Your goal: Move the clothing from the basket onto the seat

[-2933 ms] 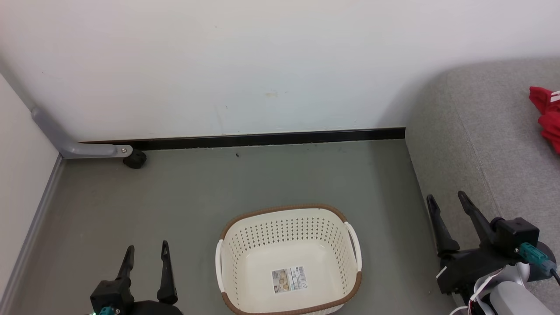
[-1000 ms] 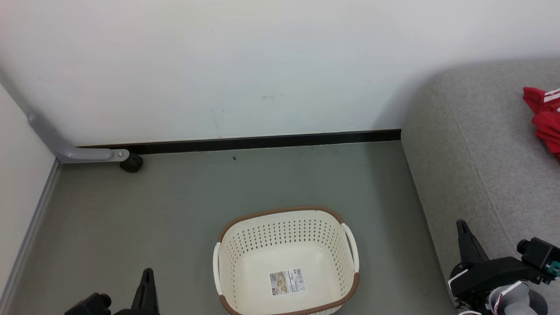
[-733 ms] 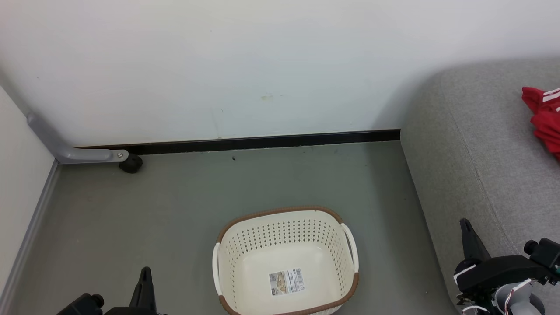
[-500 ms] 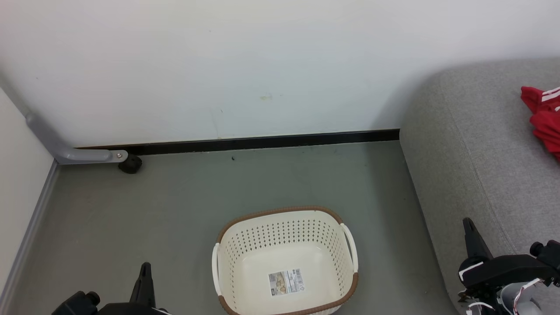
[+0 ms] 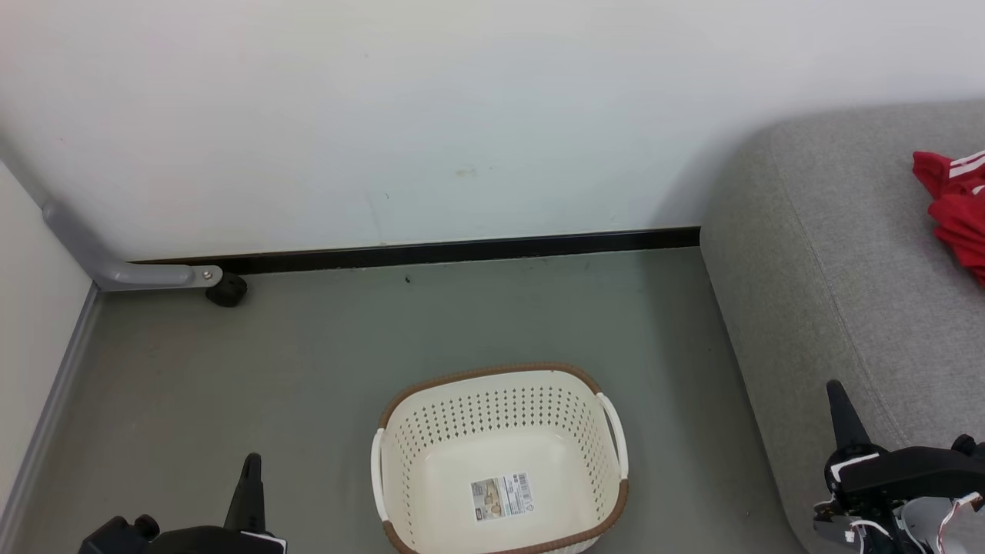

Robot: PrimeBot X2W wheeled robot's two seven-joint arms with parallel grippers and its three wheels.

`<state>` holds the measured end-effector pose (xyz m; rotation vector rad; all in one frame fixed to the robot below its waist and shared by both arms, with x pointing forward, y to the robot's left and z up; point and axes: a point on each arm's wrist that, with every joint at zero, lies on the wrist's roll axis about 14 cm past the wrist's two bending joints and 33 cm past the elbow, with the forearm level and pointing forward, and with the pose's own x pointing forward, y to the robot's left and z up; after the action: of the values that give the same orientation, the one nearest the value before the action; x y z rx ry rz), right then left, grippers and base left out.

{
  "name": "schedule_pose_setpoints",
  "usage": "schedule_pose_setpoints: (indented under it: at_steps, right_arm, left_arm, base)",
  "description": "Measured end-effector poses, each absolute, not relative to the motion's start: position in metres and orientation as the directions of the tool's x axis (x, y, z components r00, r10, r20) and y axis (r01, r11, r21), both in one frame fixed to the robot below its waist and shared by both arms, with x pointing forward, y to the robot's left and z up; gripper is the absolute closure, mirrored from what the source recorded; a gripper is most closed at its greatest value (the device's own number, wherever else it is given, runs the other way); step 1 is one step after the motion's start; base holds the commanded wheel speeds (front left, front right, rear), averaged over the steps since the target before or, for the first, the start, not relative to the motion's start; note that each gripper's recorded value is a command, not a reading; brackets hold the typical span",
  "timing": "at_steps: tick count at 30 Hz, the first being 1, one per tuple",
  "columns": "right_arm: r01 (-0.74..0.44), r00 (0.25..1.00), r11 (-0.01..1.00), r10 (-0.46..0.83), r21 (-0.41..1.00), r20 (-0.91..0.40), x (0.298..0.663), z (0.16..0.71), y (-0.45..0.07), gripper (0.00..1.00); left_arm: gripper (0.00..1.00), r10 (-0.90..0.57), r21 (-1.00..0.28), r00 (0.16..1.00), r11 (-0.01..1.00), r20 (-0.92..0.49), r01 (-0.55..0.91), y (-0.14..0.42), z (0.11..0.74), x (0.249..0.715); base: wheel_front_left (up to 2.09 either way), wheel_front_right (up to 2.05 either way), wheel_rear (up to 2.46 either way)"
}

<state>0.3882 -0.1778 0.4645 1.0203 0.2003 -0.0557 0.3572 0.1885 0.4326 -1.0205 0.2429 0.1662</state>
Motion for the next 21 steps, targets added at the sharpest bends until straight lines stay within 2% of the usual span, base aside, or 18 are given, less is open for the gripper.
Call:
schedule_pose_setpoints:
  at_steps: [21]
  right_arm:
    - [0.139, 0.989, 0.241, 0.019, 0.96, -0.148, 0.386, 0.473, -0.192, 1.0]
  left_arm:
    - [1.0, -0.009, -0.948, 0.978, 0.246, -0.208, -0.2, 0.189, 0.451, 0.367]
  base:
    - [0.0, 0.0, 0.0]
